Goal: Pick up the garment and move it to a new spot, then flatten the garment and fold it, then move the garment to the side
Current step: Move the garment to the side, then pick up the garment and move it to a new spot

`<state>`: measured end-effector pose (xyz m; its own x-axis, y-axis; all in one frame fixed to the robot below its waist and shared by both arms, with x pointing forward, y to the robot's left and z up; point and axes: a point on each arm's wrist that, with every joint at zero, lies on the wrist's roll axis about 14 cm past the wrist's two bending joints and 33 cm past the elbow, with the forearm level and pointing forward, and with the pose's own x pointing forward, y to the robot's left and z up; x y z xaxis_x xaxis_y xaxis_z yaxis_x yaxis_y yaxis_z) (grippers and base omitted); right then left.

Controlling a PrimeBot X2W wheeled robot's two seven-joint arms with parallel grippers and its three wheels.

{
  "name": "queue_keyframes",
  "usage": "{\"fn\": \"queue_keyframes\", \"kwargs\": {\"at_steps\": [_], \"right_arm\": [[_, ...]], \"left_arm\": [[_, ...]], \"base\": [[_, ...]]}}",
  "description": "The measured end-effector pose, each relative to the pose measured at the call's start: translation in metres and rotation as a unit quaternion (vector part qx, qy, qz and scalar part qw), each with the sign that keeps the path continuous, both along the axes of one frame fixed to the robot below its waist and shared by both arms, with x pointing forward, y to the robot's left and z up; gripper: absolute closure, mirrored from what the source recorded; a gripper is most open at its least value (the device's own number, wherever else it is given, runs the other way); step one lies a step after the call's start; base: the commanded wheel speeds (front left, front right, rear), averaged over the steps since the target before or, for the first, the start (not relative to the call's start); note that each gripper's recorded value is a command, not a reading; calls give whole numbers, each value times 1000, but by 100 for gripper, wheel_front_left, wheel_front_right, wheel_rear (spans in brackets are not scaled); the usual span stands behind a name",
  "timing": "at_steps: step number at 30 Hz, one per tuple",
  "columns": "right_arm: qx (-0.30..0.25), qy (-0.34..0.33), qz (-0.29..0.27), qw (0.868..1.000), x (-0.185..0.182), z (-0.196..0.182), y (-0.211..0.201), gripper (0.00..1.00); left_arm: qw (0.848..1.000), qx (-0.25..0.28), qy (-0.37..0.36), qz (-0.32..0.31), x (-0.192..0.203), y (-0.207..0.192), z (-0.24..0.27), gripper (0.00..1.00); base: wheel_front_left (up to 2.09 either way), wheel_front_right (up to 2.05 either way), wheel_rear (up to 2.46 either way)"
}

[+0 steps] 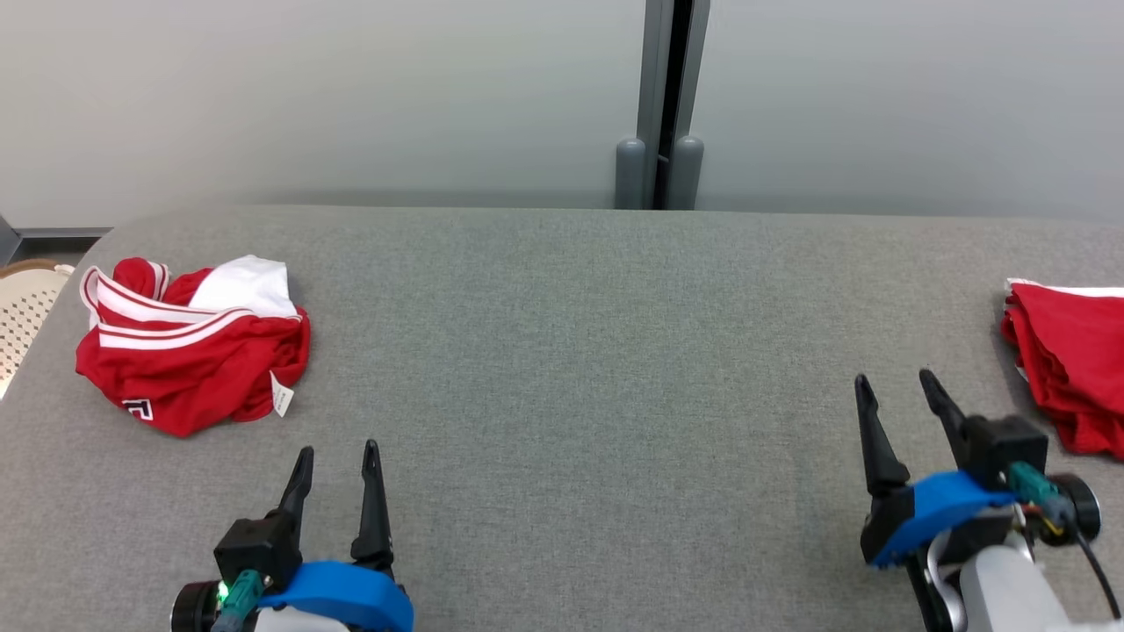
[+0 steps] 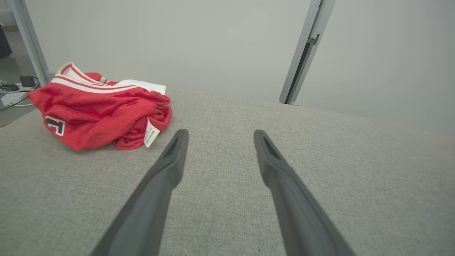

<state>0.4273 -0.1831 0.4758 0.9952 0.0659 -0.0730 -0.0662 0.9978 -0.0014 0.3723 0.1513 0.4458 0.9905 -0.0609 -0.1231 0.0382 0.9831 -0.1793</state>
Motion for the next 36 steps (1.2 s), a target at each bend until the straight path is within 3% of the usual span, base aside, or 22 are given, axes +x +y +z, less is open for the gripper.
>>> {"fn": "queue_keyframes", "kwargs": {"at_steps": [4, 13, 36], "right_arm": [[-19, -11, -10, 1000, -19, -1, -6, 0], [39, -7, -5, 999, -47, -11, 4, 0], [57, -1, 14, 998, -49, -14, 19, 0]], "left_arm": [[1000, -1, 9, 6, -9, 3, -6, 0], [1000, -1, 14, 2, -15, -1, -9, 0], [1000, 1, 10, 1, -17, -2, -7, 0]], "base": [[0, 0, 0], [0, 0, 0], [0, 0, 0]]}}
